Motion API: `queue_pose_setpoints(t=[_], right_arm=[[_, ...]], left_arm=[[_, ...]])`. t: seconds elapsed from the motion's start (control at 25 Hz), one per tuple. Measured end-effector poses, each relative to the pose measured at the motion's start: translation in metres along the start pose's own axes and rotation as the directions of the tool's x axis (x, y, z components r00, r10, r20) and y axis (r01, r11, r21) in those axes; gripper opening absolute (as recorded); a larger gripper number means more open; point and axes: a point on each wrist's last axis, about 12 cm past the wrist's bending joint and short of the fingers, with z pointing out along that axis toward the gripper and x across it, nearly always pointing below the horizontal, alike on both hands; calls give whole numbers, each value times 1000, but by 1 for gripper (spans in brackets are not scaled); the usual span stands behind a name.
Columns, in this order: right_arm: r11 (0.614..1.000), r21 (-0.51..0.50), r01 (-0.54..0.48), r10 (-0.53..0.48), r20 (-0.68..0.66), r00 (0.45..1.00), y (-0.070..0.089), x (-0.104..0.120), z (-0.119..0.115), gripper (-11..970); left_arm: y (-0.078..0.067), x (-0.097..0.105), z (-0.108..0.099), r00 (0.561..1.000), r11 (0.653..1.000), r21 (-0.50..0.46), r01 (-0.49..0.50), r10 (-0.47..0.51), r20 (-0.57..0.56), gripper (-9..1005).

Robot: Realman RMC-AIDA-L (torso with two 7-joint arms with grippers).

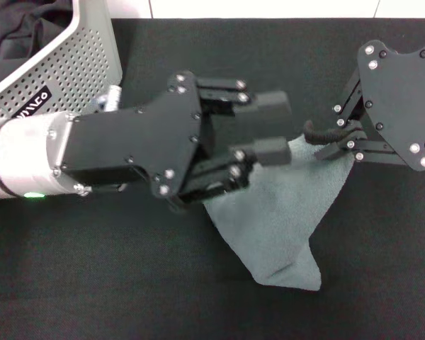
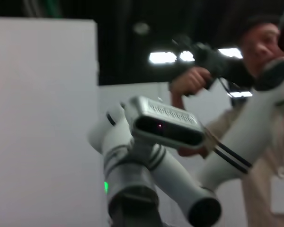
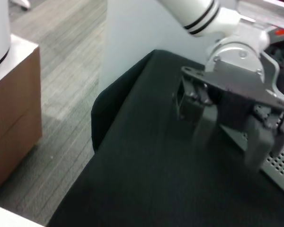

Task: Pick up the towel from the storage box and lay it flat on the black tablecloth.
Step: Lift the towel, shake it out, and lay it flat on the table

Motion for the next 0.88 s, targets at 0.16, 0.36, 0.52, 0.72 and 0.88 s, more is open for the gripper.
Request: queue_pose_setpoints(t=[0.16, 0.36, 0.52, 0.72, 0.88], right_arm=[[998, 18, 65, -64, -8, 998, 2, -7, -3, 7], [980, 185, 66, -80, 70, 994, 0, -3, -26, 8], [882, 466, -69, -48, 235, 971, 5, 9, -63, 8], [677, 669, -307, -99, 497, 862, 17, 32, -107, 8], [599, 666, -446, -161, 645, 747, 17, 52, -113, 9]], left_arm=[[4, -1, 7, 999, 999, 43, -33, 34, -30, 336], [5, 1, -1, 995, 994, -35, -104, 103, -12, 336], [0, 5, -15, 990, 978, -159, -133, 139, 30, 336], [-9, 10, -25, 989, 964, -232, -131, 144, 44, 336], [-16, 19, -27, 990, 960, -255, -112, 129, 50, 335]])
